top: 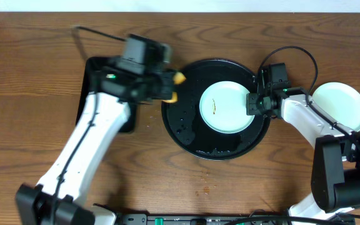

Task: Clean dirty plates on tray and stack at the side
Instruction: 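Lift the sponge from the black tray with the left gripper toward the plate, then scrub the stain on the remaining blue plate with the sponge, left gripper, then return the sponge to the rectangular black tray with the left gripper, then lift the remaining blue plate with the right gripper and carry it right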

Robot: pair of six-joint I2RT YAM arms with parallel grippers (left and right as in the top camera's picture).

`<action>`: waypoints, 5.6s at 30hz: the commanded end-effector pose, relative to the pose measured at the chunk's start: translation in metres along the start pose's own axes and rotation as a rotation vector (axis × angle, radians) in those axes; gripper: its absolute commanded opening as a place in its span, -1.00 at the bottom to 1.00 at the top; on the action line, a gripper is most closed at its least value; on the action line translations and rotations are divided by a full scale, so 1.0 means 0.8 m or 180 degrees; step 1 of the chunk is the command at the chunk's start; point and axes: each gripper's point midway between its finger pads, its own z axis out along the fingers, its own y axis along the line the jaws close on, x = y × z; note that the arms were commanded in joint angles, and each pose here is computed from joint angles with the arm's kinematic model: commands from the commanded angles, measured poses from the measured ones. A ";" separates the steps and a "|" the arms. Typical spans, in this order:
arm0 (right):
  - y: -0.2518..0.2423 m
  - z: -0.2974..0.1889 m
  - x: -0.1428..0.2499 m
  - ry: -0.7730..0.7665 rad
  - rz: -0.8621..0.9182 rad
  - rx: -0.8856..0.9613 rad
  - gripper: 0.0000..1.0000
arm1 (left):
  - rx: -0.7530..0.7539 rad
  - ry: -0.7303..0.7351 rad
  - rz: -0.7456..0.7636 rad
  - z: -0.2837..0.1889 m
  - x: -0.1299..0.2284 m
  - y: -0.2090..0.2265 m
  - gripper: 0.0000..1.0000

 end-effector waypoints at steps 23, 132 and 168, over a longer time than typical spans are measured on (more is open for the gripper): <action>0.007 0.005 0.000 -0.0020 -0.0064 -0.0051 -0.98 | -0.0084 0.0271 0.0358 0.203 0.029 -0.054 -0.85; 0.004 0.023 0.011 -0.0161 -0.0074 -0.0078 -0.60 | -0.1729 0.0448 -0.1290 0.055 0.052 0.277 -0.84; 0.096 -0.314 -0.091 -0.2612 -0.1821 0.2313 -0.98 | -0.1832 0.0653 -0.1543 0.088 0.078 0.328 0.66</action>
